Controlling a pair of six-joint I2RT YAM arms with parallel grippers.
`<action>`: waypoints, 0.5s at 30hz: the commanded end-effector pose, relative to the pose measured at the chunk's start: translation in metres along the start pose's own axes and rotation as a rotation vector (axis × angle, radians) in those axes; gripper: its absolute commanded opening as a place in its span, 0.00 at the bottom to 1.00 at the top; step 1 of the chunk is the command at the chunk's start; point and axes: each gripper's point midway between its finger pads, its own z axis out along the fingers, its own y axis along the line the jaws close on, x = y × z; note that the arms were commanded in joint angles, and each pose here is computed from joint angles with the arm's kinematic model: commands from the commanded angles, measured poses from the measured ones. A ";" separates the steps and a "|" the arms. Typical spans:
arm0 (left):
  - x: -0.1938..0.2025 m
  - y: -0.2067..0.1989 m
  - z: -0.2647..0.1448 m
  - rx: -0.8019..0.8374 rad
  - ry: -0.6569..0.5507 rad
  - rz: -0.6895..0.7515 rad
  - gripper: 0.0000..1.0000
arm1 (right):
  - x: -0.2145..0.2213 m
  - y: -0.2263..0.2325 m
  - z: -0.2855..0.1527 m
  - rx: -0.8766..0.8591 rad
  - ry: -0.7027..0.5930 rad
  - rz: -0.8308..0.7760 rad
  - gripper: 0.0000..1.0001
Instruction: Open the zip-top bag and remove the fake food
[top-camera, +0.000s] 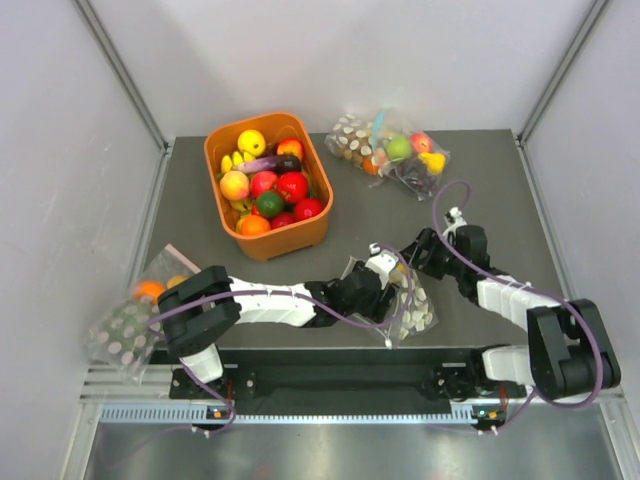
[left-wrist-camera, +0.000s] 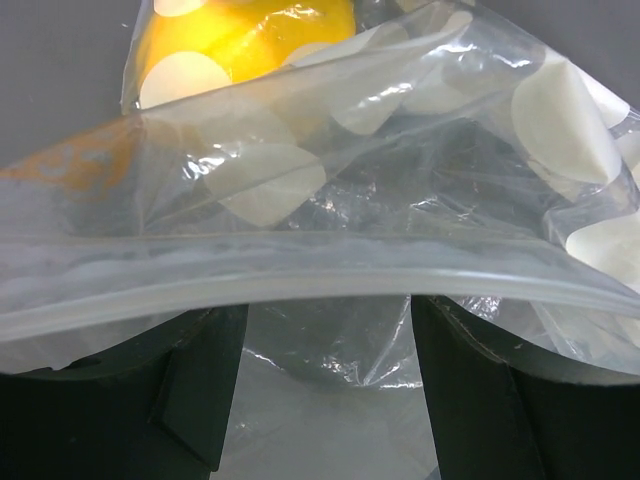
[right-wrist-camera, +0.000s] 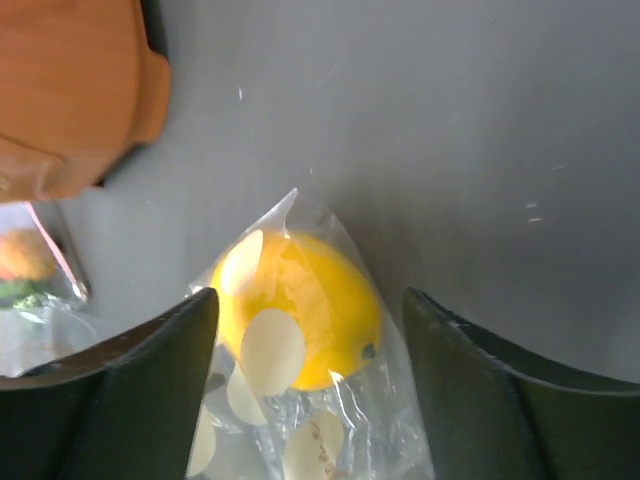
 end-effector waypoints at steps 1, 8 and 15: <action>-0.022 -0.003 -0.001 0.006 -0.077 -0.005 0.71 | -0.011 0.028 0.015 -0.076 -0.036 -0.091 0.71; -0.021 0.007 -0.001 -0.031 -0.083 -0.008 0.71 | 0.009 0.017 0.020 -0.022 0.001 -0.115 0.27; -0.032 0.018 -0.001 -0.050 -0.136 -0.034 0.77 | 0.020 0.004 0.011 0.026 0.012 -0.133 0.00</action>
